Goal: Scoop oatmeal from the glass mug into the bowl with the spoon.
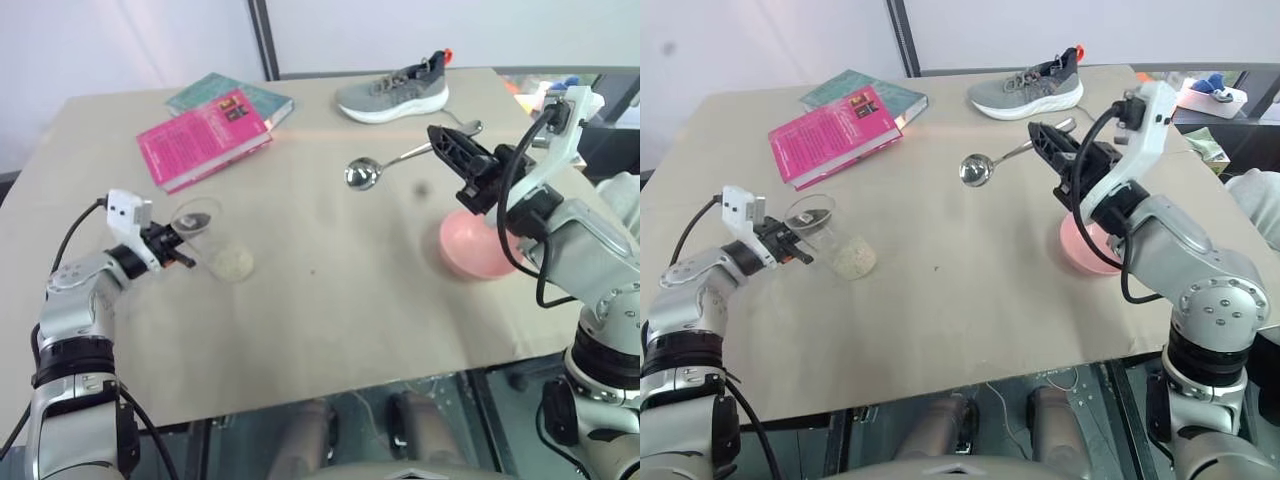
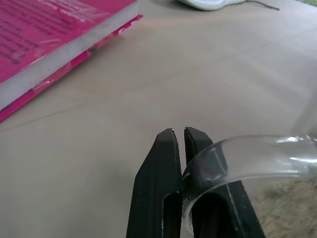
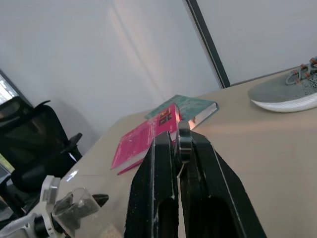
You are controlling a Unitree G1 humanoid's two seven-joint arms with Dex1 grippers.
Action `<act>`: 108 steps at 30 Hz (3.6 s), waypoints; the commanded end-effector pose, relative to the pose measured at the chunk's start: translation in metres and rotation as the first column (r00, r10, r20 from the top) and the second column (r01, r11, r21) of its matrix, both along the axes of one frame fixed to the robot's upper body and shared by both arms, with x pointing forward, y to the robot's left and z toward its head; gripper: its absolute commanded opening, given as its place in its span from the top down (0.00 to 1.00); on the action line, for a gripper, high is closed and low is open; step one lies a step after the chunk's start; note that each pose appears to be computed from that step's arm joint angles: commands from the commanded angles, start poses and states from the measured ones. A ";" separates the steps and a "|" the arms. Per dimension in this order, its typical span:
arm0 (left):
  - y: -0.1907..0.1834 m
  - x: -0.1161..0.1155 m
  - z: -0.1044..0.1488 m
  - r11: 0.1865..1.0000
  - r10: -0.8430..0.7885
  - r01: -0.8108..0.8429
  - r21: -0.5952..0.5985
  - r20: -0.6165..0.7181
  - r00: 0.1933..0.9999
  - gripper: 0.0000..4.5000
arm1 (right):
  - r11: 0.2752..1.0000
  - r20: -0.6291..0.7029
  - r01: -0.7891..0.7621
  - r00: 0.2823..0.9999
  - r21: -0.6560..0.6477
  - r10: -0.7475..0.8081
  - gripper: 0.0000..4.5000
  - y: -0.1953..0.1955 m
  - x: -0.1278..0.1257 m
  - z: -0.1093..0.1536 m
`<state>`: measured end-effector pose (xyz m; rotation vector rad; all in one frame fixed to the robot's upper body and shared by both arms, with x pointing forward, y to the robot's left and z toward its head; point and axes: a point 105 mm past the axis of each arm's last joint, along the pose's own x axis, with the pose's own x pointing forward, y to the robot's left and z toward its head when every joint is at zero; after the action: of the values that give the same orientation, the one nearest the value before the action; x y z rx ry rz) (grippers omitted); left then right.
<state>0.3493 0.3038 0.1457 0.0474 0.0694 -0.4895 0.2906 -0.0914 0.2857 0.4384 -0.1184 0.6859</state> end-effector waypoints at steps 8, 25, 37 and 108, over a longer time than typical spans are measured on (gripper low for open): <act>-0.048 0.018 0.076 0.999 -0.038 0.028 0.042 0.255 0.966 0.99 | 0.999 0.125 0.008 0.992 -0.050 -0.002 1.00 0.001 0.017 0.024; -0.143 0.071 0.111 0.971 -0.137 0.035 0.238 0.429 0.893 0.99 | 0.951 0.325 0.136 0.945 -0.277 -0.041 1.00 0.019 0.021 0.036; -0.171 0.077 0.113 0.957 -0.184 0.037 0.286 0.506 0.843 0.99 | 0.896 0.393 0.209 0.919 -0.392 -0.042 1.00 0.026 0.026 0.029; -0.252 0.092 0.101 0.909 -0.302 0.079 0.409 0.517 0.801 0.99 | 0.953 0.008 0.145 0.989 -0.264 -0.148 1.00 0.006 0.064 -0.011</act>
<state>0.4441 0.0614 0.2219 0.5649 -0.3550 -0.6527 0.3598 -0.0763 0.2511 0.1474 0.0293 0.5591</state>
